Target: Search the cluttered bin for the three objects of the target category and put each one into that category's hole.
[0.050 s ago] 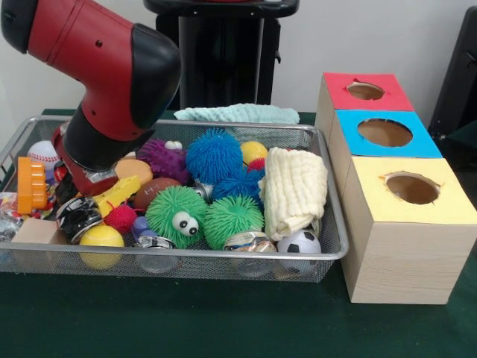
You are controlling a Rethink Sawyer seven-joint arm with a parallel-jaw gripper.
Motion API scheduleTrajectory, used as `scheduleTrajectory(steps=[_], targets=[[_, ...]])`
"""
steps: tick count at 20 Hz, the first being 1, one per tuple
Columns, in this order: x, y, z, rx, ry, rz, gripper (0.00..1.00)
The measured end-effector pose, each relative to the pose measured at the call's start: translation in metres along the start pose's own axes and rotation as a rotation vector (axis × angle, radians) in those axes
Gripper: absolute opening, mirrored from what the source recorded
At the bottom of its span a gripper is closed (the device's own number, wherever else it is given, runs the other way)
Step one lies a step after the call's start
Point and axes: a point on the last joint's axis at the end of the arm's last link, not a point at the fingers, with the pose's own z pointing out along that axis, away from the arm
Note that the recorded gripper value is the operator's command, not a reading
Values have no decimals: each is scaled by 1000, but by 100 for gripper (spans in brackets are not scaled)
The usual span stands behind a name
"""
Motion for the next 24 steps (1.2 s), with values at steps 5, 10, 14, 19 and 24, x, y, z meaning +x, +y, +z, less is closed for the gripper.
scheduleTrajectory(steps=[5,10,14,19,24], targets=[[3,1,2,2,3,-3,0],[3,4,-2,1,-4,-9,0],[3,5,-6,7,-18,-20,0],[-3,1,-9,27,-54,-48,0],[-12,-3,-8,41,-83,-63,0]])
